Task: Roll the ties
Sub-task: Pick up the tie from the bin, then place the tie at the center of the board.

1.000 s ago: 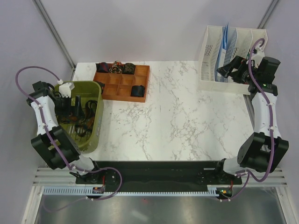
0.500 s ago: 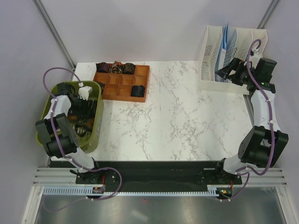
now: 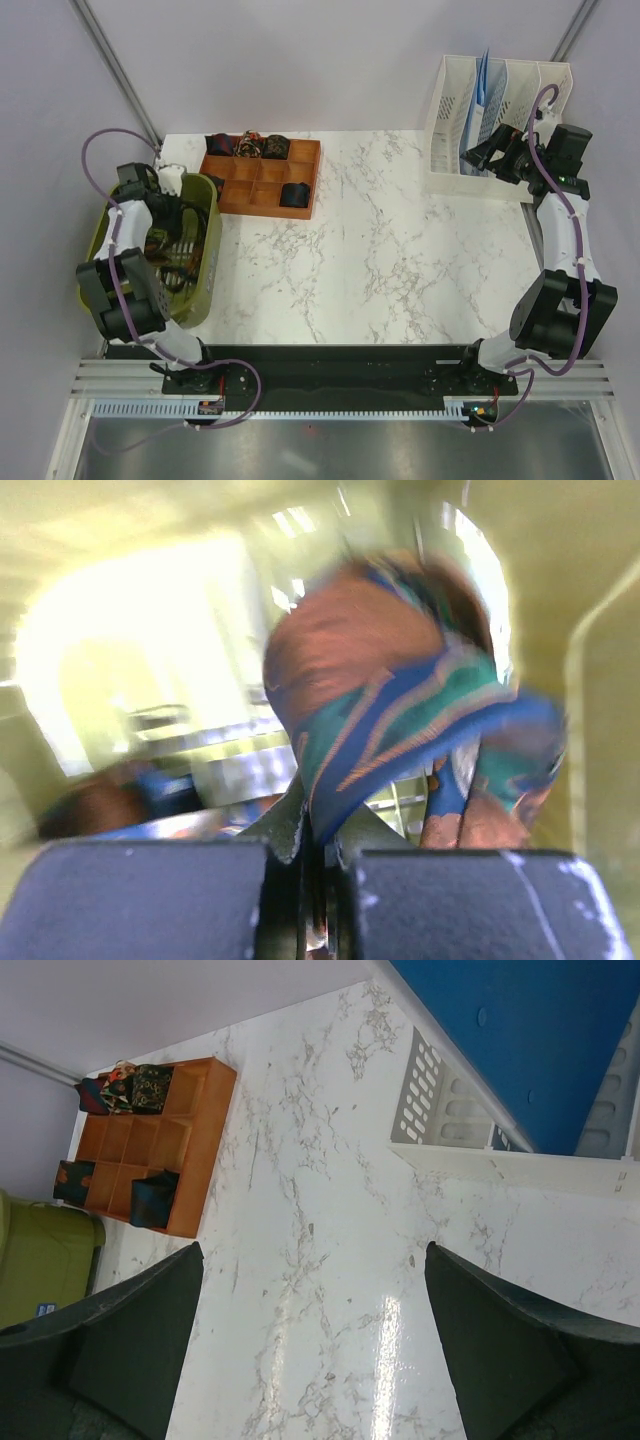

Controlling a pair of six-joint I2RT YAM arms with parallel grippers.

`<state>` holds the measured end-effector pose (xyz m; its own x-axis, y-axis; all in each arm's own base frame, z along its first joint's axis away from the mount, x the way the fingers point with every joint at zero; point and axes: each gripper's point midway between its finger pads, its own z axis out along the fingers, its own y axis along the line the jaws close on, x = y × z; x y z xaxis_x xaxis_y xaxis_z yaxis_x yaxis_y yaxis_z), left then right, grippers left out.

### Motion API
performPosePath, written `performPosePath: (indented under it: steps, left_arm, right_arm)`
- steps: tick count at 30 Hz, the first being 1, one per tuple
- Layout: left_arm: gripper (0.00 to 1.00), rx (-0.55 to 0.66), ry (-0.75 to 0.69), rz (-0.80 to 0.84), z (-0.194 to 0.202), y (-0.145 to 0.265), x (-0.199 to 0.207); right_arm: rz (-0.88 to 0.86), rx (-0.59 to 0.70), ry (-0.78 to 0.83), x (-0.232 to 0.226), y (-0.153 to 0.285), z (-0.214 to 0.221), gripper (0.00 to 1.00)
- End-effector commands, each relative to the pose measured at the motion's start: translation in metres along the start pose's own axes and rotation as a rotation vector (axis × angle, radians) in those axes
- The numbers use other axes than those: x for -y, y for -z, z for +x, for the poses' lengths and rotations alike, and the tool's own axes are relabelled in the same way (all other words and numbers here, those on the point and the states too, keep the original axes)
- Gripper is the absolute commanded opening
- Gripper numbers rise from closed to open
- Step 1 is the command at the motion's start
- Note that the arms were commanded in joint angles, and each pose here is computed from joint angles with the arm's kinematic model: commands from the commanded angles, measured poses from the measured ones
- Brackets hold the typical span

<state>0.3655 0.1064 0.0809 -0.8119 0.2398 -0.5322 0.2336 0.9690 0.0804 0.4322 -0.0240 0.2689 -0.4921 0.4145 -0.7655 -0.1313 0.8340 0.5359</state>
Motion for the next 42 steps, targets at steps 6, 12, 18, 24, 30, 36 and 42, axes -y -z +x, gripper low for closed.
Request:
performPosePath:
  steps: [6,12,18,24,30,36,42]
  left_arm:
    - [0.02,0.614,0.028,-0.048,-0.183,0.196,0.004]
    - [0.02,0.86,-0.07,0.081,-0.252,0.297,0.08]
    - [0.02,1.081,-0.252,0.211,-0.307,0.38,0.171]
    - [0.02,1.117,-0.419,0.478,-0.309,0.397,0.275]
    - [0.02,0.899,-0.508,0.768,-0.261,0.343,0.37]
    - [0.02,0.643,-0.5,0.857,-0.215,0.274,0.407]
    - [0.02,0.597,-0.637,0.904,-0.191,0.256,0.429]
  right_arm:
    - [-0.083,0.027,0.059,-0.026,0.004,-0.014,0.98]
    - [-0.11,0.03,0.07,-0.034,0.008,-0.018,0.98]
    - [-0.14,0.034,0.08,-0.044,0.013,-0.02,0.98]
    - [-0.173,0.037,0.108,-0.056,0.02,-0.02,0.98]
    - [-0.201,0.017,0.14,-0.064,0.03,-0.01,0.98]
    - [-0.285,-0.051,0.165,-0.08,0.037,0.022,0.98]
    - [-0.434,-0.07,0.218,-0.143,0.035,0.044,0.98]
